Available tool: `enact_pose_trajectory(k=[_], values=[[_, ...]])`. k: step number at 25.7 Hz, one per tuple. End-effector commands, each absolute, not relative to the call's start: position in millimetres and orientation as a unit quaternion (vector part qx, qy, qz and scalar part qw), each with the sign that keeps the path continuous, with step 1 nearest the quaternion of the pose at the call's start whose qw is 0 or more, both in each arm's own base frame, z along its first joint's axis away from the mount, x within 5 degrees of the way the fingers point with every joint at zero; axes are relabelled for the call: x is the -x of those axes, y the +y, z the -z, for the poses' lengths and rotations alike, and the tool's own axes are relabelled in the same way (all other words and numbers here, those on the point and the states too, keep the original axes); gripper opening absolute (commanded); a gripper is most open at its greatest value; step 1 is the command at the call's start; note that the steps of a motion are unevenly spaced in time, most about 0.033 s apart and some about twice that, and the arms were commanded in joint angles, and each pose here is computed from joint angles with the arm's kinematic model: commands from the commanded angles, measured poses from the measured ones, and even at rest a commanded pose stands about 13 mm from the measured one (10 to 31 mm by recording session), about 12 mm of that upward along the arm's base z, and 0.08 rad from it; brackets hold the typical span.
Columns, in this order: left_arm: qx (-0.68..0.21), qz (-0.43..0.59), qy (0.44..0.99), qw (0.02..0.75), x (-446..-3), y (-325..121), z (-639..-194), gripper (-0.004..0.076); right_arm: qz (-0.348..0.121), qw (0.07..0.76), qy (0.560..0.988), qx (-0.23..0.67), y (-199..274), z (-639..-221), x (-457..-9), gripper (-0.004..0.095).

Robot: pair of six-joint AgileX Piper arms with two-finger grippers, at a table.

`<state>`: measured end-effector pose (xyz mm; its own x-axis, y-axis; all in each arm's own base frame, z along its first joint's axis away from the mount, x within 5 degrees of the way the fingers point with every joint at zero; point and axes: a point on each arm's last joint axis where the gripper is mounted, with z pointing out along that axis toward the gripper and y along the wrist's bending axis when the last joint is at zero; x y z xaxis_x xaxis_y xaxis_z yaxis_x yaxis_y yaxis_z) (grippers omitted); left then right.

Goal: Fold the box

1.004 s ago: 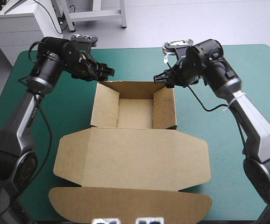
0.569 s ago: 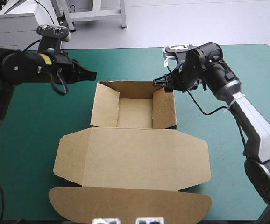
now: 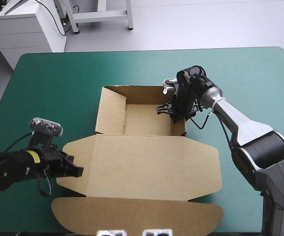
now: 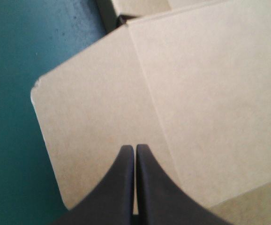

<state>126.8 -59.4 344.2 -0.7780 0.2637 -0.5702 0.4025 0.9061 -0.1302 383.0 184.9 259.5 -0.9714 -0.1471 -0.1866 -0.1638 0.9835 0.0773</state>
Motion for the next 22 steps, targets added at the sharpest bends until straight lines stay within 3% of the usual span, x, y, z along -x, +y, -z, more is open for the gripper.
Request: enact_pose_trajectory(k=[1, 6, 14, 22], values=[[-0.192, 0.124, 0.924, 0.307, -113.5, -55.2, -327.0, -0.0008, -0.049, 0.112, 0.988, 0.089, 179.3, -283.2, -378.3, 0.0181], [-0.193, 0.126, 0.925, 0.301, -86.5, -46.1, -298.4, -0.0008, -0.019, 0.130, 0.986, 0.101, 173.5, -287.1, -379.8, -0.0020], [-0.195, 0.128, 0.926, 0.298, -71.0, -41.2, -288.3, -0.0008, 0.003, 0.180, 0.983, -0.030, 71.5, -326.4, -393.2, -0.0020], [-0.195, 0.128, 0.926, 0.296, -70.7, -41.2, -288.0, -0.0008, 0.038, 0.206, 0.956, -0.205, -82.4, -351.3, -377.0, -0.0018]])
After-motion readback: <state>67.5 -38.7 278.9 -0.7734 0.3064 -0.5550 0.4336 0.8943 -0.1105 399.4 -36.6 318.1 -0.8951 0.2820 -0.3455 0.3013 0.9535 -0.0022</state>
